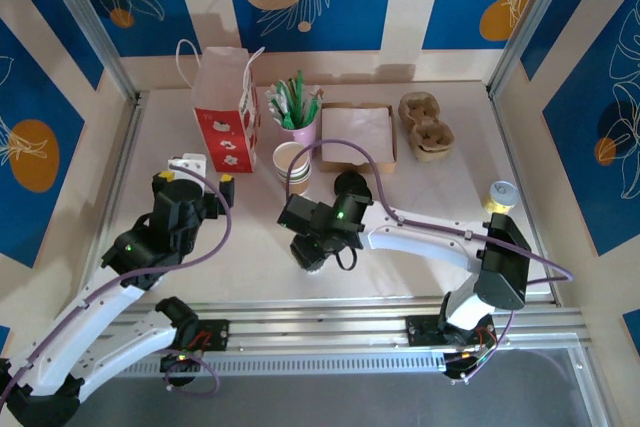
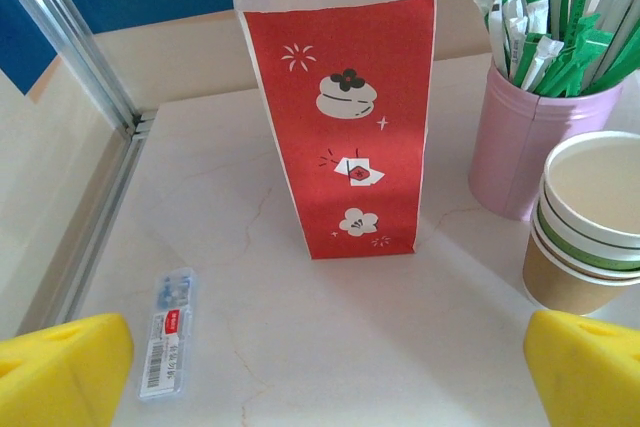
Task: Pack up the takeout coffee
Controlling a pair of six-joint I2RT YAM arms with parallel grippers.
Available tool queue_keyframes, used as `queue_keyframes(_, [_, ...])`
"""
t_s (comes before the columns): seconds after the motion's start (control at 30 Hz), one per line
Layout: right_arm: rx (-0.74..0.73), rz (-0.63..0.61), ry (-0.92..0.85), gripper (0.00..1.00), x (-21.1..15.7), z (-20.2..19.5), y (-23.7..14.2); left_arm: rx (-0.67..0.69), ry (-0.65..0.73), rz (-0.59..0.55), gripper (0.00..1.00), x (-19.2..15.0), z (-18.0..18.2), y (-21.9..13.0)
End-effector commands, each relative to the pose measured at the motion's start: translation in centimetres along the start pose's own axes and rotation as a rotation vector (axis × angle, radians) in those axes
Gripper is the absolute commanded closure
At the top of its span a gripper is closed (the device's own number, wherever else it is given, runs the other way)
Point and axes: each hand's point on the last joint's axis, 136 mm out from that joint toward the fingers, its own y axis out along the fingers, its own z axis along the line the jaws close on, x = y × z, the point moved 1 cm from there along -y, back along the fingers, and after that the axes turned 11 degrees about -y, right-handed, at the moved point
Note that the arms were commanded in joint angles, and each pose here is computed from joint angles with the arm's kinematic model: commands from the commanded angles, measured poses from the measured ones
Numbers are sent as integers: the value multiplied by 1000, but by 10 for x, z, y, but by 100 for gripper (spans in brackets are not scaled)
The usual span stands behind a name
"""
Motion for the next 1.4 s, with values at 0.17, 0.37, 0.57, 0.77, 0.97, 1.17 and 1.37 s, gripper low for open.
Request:
queue_keyframes(0.17, [-16, -13, 9, 38, 7, 4, -3, 13, 1, -23, 0, 4, 4, -1])
queue_keyframes(0.37, [-20, -23, 14, 38, 10, 6, -5, 16, 1, -24, 0, 4, 4, -1])
queue_keyframes(0.57, [-17, -36, 8, 38, 13, 8, -8, 16, 4, -23, 0, 4, 4, -1])
queue_keyframes(0.77, [-58, -8, 0, 37, 8, 6, -4, 19, 6, -24, 0, 4, 5, -1])
queue_keyframes(0.97, [-67, 4, -1, 37, 5, 6, -2, 19, 7, -25, 0, 4, 5, -1])
queue_keyframes(1.17, [-80, 17, 4, 37, 2, 6, -2, 20, 6, -26, 0, 4, 5, -1])
queue_keyframes(1.37, [-89, 9, 15, 36, 1, 3, -6, 18, 7, -26, 0, 4, 5, -2])
